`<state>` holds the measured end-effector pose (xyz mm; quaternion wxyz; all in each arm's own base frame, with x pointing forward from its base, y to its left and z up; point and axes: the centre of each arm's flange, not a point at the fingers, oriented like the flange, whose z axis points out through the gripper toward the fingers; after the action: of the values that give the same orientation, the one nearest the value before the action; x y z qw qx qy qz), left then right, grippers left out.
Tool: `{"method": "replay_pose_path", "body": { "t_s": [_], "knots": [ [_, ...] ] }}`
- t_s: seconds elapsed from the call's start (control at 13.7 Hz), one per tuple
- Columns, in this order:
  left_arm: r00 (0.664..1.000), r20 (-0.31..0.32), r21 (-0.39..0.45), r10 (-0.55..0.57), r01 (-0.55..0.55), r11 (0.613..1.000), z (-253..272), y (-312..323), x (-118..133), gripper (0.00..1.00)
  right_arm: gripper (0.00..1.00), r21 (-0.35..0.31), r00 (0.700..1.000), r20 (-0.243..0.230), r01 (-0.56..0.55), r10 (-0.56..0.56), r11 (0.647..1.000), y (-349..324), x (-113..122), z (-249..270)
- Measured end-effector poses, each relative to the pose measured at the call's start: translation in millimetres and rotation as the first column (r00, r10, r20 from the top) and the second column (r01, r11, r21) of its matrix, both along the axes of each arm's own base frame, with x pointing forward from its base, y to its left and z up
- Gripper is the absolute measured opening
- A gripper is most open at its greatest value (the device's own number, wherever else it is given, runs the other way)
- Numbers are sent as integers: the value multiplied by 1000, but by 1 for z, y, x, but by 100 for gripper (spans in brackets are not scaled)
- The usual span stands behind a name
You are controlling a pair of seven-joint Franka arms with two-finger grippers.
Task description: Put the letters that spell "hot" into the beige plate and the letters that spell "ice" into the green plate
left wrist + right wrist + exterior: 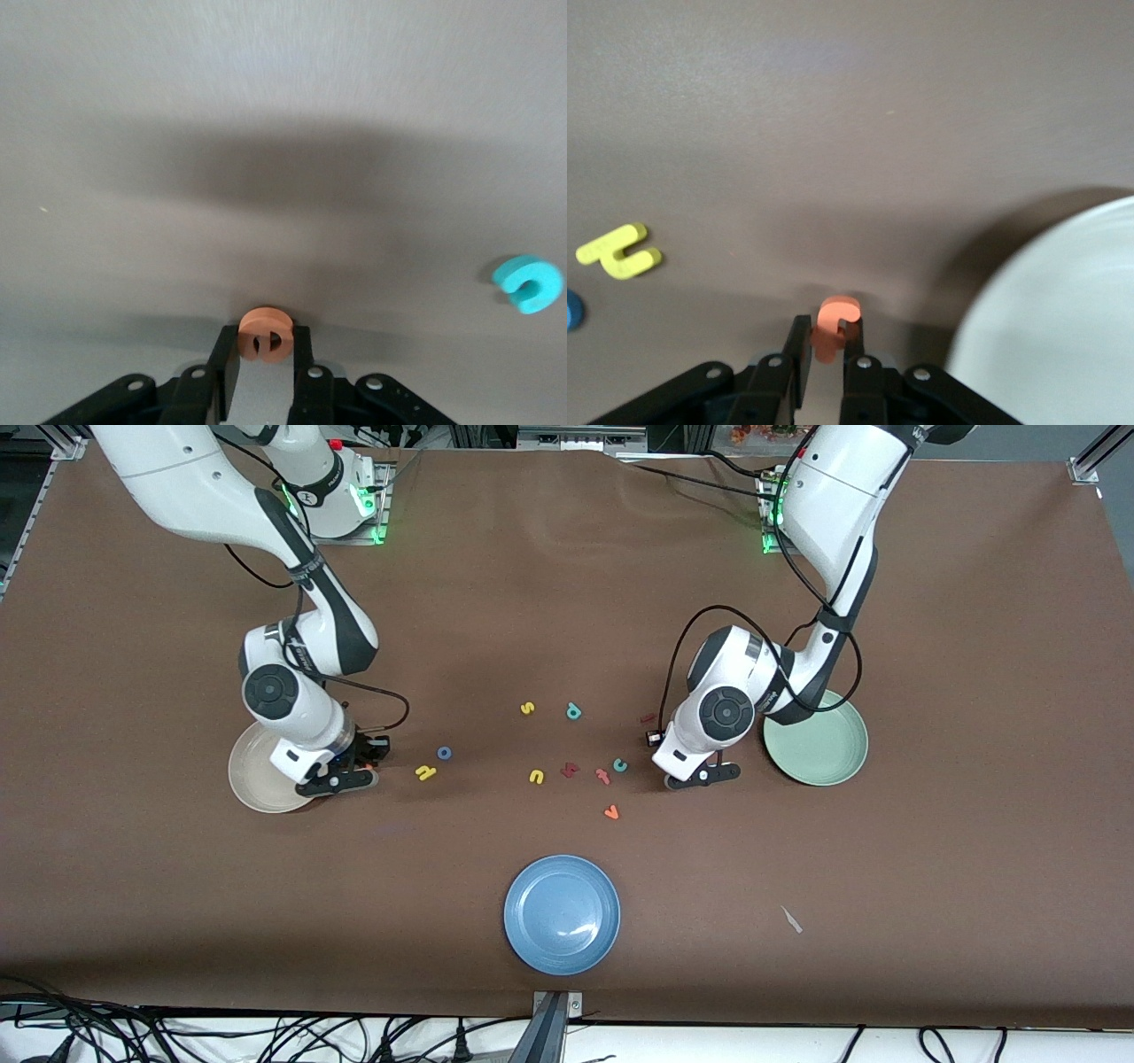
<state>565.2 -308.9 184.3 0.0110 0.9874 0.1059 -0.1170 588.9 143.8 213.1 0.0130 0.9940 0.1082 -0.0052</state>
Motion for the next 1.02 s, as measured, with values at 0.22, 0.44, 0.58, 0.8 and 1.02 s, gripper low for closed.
{"method": "replay_pose_path", "body": {
  "t_s": [0.22,0.44,0.58,0.8,1.02],
  "knots": [
    [999,-39,-3,-32,32,999,49,27,16,26,19,-25,998,17,-67,68,997,-23,5,53],
    [974,-188,-22,-128,126,992,93,85,20,26,19,-44,993,1,-120,120,992,-79,9,68],
    [950,-246,-29,-192,191,981,115,140,24,26,19,-51,992,-15,-126,125,991,-109,9,61],
    [928,-292,-29,-233,235,972,110,202,27,26,22,-50,991,-30,-130,129,990,-111,5,54],
    [908,-349,-34,-232,235,971,55,219,22,26,37,-49,991,-33,-134,132,990,-108,4,52]
  ]
}}
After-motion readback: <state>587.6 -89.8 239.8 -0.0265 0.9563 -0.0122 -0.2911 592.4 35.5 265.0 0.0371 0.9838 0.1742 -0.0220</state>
